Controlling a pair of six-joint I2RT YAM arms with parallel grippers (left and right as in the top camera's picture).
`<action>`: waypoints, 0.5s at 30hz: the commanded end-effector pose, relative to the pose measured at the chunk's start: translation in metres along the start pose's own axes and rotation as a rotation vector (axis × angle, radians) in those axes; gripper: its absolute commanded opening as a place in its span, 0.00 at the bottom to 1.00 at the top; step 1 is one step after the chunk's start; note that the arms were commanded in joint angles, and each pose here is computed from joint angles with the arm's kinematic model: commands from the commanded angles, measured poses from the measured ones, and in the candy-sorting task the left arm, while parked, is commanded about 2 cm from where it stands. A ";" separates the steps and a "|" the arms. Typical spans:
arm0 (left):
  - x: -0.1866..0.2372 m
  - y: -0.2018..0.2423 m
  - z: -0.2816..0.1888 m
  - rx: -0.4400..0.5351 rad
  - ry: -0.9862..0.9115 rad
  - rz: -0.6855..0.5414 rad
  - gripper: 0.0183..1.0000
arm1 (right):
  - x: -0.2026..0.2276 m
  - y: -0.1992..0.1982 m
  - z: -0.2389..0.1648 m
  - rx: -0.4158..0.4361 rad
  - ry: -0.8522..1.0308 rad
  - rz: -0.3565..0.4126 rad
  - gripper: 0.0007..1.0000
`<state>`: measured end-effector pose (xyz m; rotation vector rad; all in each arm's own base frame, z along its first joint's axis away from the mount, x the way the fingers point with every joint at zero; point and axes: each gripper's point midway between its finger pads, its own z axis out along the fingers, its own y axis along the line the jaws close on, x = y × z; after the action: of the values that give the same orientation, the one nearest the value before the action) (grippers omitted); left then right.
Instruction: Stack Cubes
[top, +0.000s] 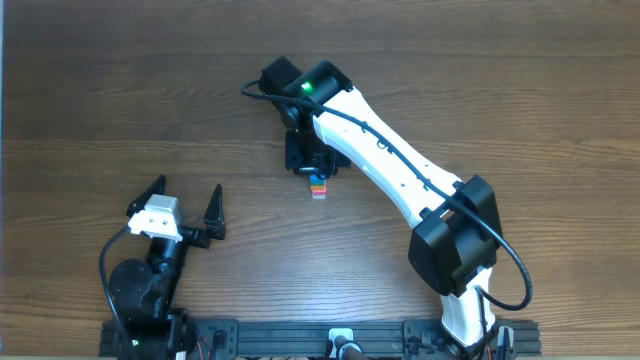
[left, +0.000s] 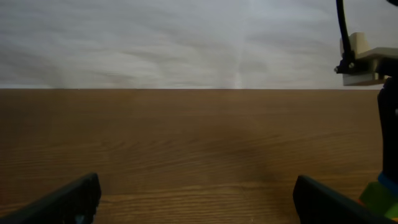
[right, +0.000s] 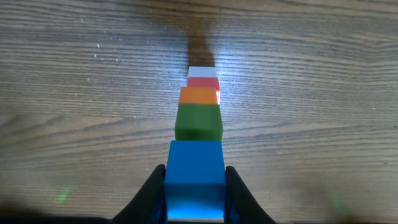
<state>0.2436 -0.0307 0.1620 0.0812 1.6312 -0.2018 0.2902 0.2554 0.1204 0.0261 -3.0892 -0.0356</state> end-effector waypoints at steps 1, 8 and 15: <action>0.002 0.001 0.000 0.000 0.001 0.014 1.00 | -0.001 -0.001 -0.004 -0.020 -0.017 0.019 0.01; 0.002 0.001 0.000 0.000 0.001 0.014 1.00 | -0.002 -0.001 -0.004 -0.019 -0.021 0.019 0.01; 0.002 0.001 0.000 0.000 0.001 0.014 1.00 | -0.002 -0.001 -0.004 -0.018 -0.022 0.019 0.01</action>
<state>0.2436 -0.0307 0.1620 0.0812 1.6312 -0.2018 0.2922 0.2570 0.1171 0.0248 -3.0964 -0.0450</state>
